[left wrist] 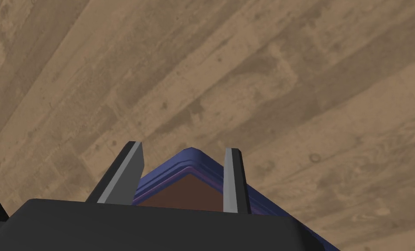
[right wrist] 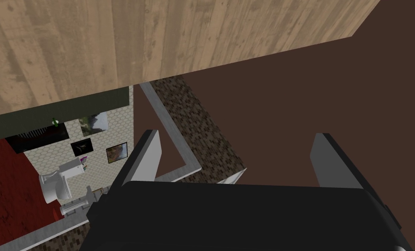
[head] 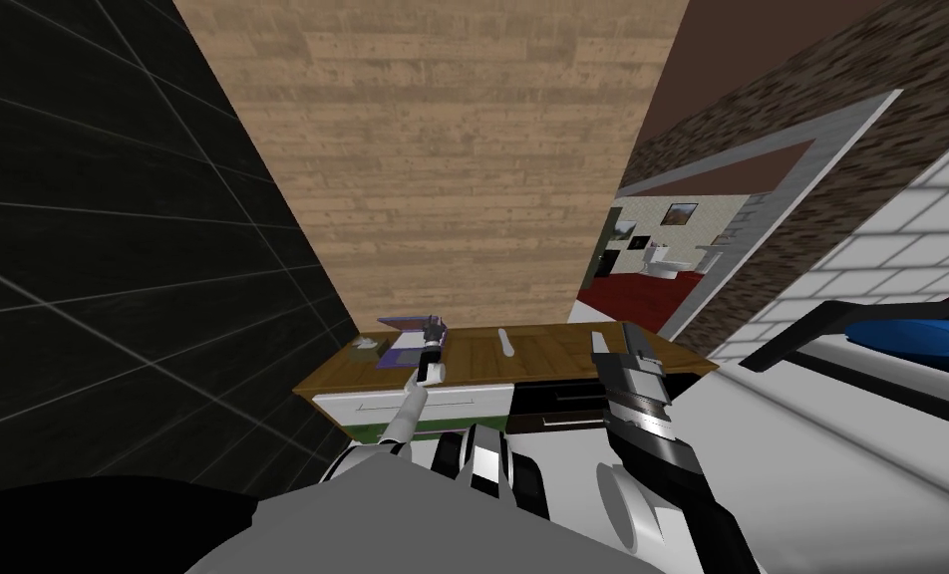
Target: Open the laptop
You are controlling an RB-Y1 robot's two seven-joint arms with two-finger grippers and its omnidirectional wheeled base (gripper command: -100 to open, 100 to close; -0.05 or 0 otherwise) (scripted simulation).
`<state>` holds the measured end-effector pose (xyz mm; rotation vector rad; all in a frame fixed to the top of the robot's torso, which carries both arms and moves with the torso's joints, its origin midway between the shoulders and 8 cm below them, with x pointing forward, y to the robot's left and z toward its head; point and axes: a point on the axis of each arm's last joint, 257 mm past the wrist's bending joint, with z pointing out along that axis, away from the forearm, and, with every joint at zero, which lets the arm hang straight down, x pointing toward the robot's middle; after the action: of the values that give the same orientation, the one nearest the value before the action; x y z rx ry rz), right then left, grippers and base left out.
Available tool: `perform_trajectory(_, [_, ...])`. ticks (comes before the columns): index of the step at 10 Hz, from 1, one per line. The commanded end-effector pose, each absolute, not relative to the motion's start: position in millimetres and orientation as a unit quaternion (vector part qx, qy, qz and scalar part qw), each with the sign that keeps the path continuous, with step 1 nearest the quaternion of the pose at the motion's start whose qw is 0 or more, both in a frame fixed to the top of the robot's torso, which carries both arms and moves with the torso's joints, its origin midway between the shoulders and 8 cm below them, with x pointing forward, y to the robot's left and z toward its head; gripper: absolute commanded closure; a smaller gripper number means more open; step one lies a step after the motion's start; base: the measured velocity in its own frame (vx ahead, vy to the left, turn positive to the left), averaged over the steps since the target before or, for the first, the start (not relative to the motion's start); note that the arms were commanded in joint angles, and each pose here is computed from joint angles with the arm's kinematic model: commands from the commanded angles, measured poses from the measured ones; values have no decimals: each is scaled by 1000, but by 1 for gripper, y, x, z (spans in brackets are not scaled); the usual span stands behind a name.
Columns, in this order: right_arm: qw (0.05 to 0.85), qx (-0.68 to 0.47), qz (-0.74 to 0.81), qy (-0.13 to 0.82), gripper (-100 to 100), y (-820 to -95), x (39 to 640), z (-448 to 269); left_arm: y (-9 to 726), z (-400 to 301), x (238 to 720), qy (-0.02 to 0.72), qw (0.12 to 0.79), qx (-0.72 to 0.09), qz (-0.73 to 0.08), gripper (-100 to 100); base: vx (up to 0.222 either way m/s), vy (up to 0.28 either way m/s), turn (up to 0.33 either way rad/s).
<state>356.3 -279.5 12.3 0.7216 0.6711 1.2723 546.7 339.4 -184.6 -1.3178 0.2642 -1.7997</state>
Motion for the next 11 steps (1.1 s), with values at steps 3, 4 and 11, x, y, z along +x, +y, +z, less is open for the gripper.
perform_trajectory(3, [693, 323, 570, 300, 0, -279, 356, 12, 343, -183, 543, 103, 438, -525, -723, 100, -3, 5, -13])
perform_trajectory(4, [693, 323, 570, 300, 0, -279, 356, 12, 343, -183, 543, 103, 438, -525, -723, 100, -4, 6, -18])
perform_trajectory(11, [693, 323, 570, 300, 0, -279, 356, 12, 359, -198, 494, 84, 457, -502, -730, 100, 3, -4, 10])
